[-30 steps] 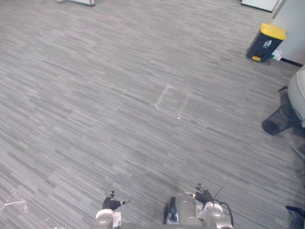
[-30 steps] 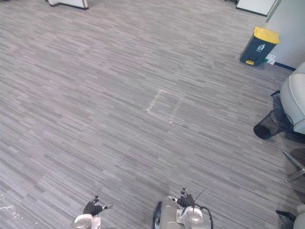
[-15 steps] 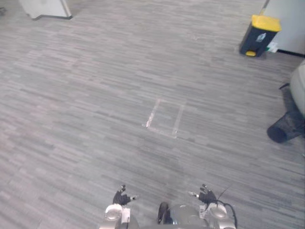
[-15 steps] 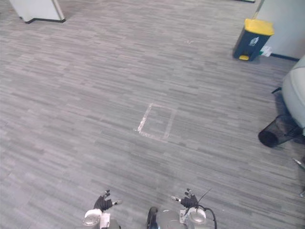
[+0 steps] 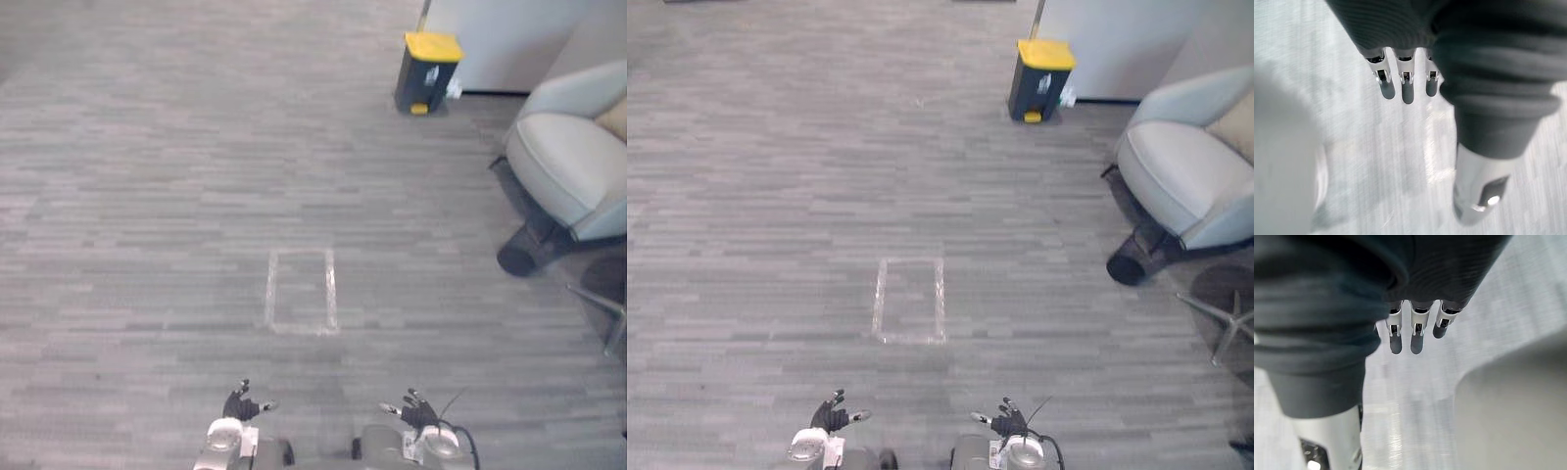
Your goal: Organize the slippers on the shoe rack
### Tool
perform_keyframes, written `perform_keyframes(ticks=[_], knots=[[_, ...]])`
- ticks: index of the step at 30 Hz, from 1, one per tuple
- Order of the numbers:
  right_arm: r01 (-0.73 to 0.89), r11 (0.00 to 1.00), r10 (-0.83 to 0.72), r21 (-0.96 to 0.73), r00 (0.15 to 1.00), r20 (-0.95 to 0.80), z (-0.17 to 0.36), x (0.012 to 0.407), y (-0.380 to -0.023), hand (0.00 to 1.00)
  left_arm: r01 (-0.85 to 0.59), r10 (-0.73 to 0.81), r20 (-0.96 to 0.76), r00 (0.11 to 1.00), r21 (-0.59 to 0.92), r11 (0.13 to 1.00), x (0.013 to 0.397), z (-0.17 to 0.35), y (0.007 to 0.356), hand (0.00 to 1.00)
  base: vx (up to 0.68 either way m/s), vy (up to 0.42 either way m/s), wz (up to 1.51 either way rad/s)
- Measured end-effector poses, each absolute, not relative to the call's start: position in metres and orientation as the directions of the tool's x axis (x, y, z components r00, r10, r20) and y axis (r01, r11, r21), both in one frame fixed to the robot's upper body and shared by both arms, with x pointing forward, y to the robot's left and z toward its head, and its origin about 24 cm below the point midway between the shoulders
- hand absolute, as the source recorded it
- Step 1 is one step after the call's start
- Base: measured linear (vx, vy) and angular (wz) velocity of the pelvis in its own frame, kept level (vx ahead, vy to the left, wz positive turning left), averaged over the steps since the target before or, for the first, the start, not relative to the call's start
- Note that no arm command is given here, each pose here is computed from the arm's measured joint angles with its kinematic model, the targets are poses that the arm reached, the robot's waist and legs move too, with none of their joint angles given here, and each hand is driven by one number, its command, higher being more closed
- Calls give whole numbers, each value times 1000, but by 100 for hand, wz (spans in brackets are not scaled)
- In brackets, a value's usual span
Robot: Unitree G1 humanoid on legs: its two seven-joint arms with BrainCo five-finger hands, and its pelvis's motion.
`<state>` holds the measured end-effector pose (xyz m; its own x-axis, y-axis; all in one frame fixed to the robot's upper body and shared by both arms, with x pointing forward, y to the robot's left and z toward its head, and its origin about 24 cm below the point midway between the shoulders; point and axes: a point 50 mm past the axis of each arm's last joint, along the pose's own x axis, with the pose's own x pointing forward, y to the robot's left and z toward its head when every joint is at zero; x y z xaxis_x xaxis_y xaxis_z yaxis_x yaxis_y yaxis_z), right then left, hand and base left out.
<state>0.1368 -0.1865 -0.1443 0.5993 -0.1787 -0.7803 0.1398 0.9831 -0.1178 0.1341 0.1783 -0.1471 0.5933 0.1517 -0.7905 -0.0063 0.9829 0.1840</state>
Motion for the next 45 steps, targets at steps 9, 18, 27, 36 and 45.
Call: perform_keyframes(ticks=[9, 18, 27, 36, 45], knots=[[161, 978, -204, -131, 643, -738, -135, 155, -196, 0, -14, 105, -808, 580, 119, 993, 130, -151, 156, 0, 569, -113, 36], [175, 976, -209, -129, 588, -781, -143, 137, -193, 0, -67, 109, -758, 643, 86, 994, 146, -140, 152, 0, 440, -60, -12], [190, 976, -196, -108, 543, -816, -151, 126, -186, 0, 16, 97, -754, 650, 141, 990, 152, -139, 159, 0, 355, 257, -68], [143, 983, -175, -112, 572, -801, -148, 135, -184, 0, 64, 129, -803, 582, 203, 977, 133, -149, 178, 0, 329, 191, -74], [152, 978, -207, -144, 589, -781, -143, 142, -198, 0, 96, 75, -822, 564, 156, 983, 130, -153, 160, 0, 307, -57, -65]])
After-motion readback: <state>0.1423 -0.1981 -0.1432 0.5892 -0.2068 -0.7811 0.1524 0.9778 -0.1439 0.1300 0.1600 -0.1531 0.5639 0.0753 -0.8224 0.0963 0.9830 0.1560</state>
